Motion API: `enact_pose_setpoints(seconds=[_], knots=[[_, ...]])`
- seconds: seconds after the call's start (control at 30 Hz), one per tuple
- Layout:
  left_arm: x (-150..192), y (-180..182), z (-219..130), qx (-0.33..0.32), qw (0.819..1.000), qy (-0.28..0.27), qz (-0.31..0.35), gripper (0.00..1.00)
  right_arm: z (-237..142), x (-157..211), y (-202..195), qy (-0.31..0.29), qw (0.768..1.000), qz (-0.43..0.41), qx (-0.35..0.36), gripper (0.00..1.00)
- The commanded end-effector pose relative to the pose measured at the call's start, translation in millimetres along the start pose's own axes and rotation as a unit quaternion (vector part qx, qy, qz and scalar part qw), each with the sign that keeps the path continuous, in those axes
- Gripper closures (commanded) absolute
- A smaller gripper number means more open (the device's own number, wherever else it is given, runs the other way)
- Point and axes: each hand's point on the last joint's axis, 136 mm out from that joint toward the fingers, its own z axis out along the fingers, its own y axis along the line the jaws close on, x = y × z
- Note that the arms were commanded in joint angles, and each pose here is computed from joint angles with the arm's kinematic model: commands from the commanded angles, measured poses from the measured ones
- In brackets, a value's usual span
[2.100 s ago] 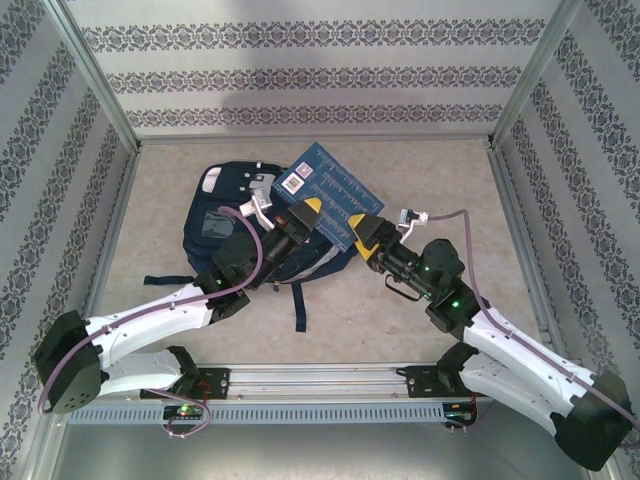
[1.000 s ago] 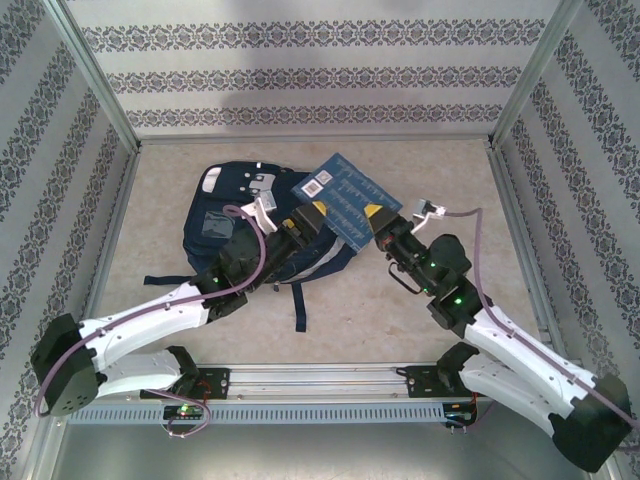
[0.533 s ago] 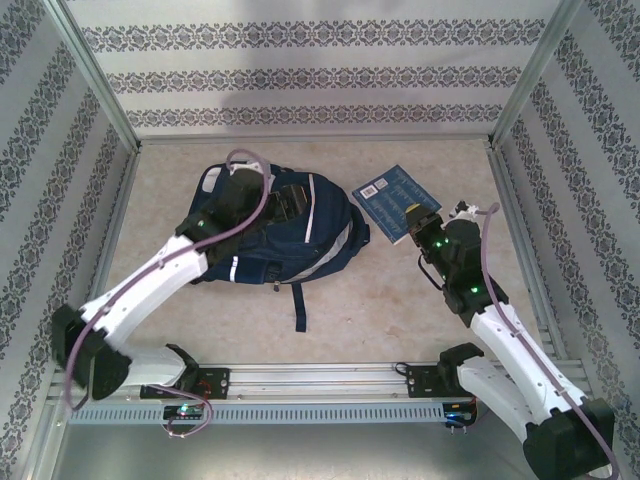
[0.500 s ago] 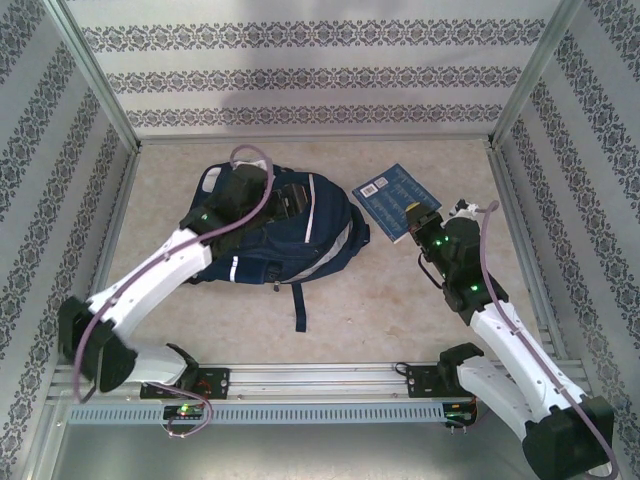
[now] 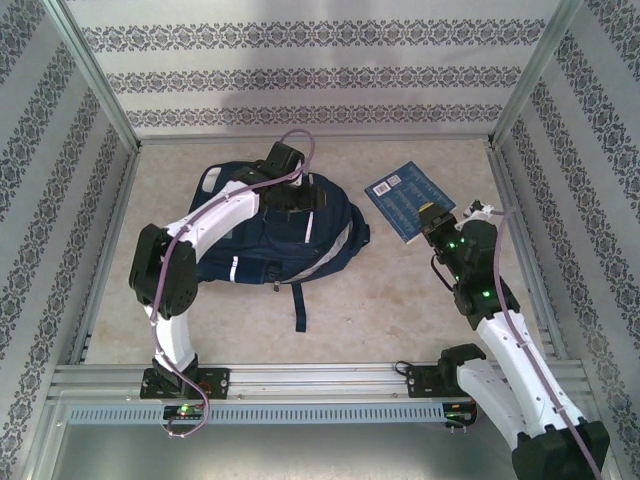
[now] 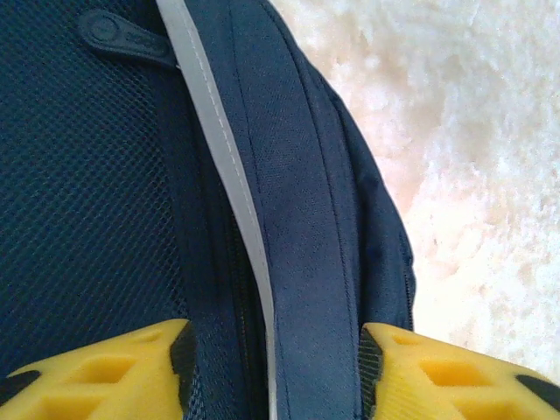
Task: Pack the student bag
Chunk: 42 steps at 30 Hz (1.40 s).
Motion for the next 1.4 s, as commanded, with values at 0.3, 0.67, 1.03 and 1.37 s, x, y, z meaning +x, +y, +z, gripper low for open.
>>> enact_pose_setpoints(seconds=[0.3,0.67,1.03,1.37], knots=[[8,-14,17,0.059,0.997,0.044,0.015,0.75,0,16,-32,0.042,0.999,0.011,0.013,1.0],[14,7,33,0.005,0.996,0.078,0.043,0.75,-5,16,-30,0.047,0.999,0.01,0.01,1.0],[-4,-26,-49,0.021,0.994,0.028,0.102,1.0,-16,16,-23,0.064,0.997,-0.037,0.021,1.0],[-4,-56,-176,0.033,0.983,-0.064,0.171,1.0,-17,43,5,0.144,0.987,-0.025,-0.068,1.0]])
